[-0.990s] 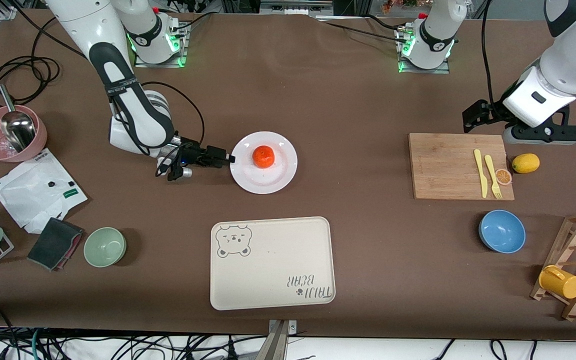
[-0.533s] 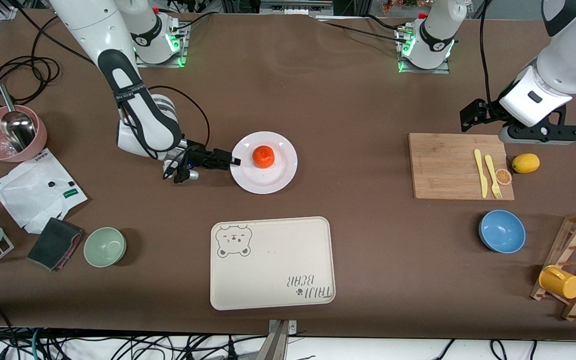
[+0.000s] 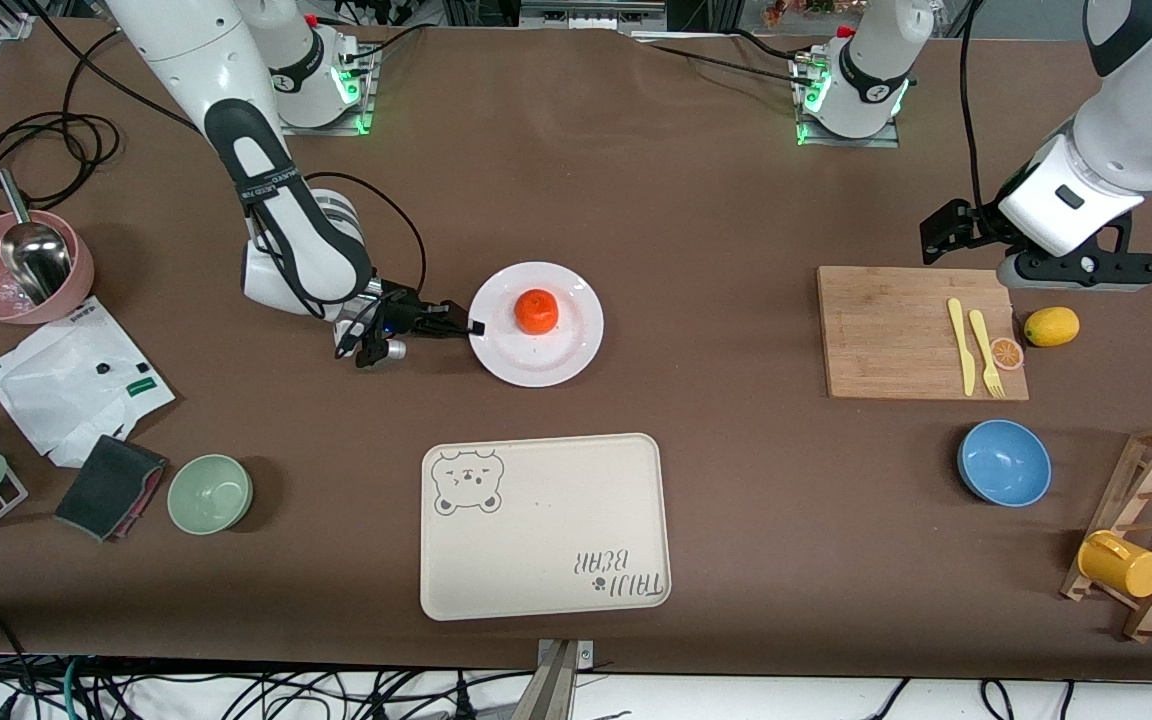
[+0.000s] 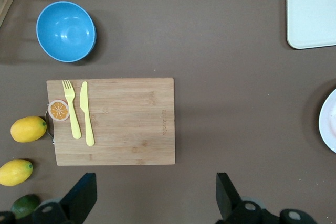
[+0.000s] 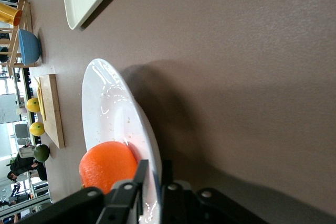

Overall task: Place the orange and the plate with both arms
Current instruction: 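Grip the white plate rim with the right gripper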

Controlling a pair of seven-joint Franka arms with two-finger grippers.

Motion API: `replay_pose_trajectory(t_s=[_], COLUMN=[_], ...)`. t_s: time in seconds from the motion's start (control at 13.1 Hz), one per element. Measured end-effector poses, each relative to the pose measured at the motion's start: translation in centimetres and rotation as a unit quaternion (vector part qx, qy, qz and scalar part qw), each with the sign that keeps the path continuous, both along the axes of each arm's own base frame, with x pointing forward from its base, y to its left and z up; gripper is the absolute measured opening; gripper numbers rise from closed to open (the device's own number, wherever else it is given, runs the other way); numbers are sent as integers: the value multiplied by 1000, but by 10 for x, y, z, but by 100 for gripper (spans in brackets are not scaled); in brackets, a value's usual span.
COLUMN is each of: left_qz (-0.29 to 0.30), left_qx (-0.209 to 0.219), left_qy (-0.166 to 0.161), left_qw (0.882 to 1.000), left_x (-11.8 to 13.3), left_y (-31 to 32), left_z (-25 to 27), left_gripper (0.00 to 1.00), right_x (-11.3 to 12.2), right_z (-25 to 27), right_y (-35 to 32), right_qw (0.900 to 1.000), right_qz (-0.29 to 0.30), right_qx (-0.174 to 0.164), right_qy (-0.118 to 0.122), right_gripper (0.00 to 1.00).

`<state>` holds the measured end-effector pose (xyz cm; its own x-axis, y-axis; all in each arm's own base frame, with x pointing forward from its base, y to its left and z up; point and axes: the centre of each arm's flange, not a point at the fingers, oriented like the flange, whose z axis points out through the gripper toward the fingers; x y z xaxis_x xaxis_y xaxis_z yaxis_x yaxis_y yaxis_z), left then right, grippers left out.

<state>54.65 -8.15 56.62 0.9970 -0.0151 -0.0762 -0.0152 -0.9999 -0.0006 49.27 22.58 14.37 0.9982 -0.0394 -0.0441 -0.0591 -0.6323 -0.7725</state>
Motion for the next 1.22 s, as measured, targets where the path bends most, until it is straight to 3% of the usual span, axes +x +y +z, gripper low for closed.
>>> replay_pose_trajectory(t_s=[0.61, 1.22], left_qz=[1, 1], left_qx=[0, 1], left_qy=[3, 4], left_qw=[1000, 1000], left_x=[-1, -1], left_y=[1, 1], left_z=[-1, -1], left_gripper=[100, 100], right_x=[8, 33], right_z=[1, 12], right_y=[4, -3], right_qw=[1000, 999], right_qz=[11, -4], right_qx=[6, 13], right_qy=[-21, -40], right_gripper=[4, 4])
